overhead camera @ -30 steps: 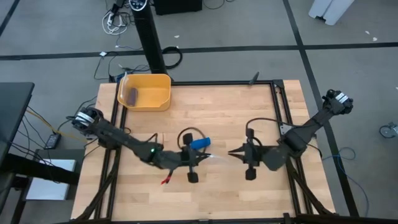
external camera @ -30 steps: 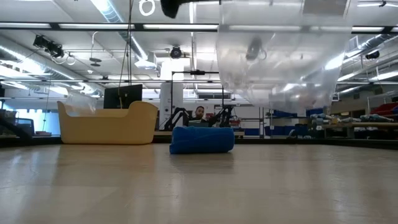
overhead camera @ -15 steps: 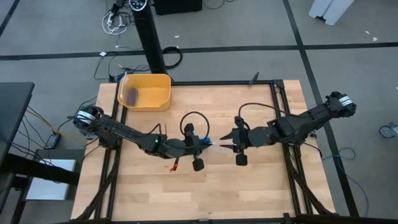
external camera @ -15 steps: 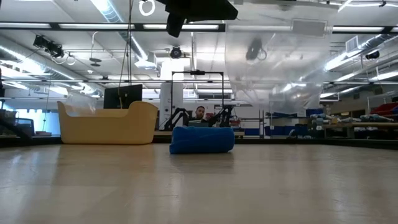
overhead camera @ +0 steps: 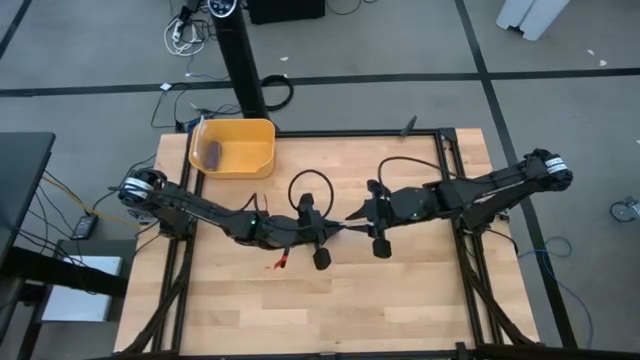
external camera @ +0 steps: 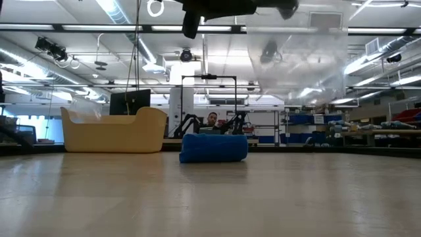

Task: Roll bandage
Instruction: Open the transparent zip bag

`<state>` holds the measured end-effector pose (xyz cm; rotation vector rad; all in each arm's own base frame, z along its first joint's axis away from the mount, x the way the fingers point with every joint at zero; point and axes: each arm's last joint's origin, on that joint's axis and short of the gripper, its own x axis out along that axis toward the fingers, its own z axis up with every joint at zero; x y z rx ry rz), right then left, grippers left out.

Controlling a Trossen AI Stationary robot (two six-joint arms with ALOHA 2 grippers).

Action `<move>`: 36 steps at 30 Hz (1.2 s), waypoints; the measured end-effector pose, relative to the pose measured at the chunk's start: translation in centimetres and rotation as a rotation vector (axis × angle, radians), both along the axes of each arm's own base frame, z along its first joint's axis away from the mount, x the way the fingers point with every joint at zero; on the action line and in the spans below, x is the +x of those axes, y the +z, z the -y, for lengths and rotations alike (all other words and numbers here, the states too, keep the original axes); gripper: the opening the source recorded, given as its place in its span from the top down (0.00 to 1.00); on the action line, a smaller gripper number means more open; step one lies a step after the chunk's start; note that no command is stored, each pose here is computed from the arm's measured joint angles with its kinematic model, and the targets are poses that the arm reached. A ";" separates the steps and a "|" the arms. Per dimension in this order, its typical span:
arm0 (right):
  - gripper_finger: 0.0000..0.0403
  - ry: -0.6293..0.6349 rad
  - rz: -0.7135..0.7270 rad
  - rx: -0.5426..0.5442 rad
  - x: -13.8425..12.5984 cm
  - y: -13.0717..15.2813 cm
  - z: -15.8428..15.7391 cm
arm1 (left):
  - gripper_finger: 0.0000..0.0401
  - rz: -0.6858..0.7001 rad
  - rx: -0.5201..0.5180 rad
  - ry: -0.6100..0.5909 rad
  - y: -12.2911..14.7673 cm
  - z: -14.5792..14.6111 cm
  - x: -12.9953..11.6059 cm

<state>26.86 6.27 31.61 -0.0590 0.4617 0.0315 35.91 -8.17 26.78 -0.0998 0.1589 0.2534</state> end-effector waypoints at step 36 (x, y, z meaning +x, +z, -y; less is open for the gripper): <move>0.94 -0.053 -0.156 -0.066 -1.2 1.2 -0.7 | 1.00 -0.008 0.023 -0.007 0.0 0.1 0.0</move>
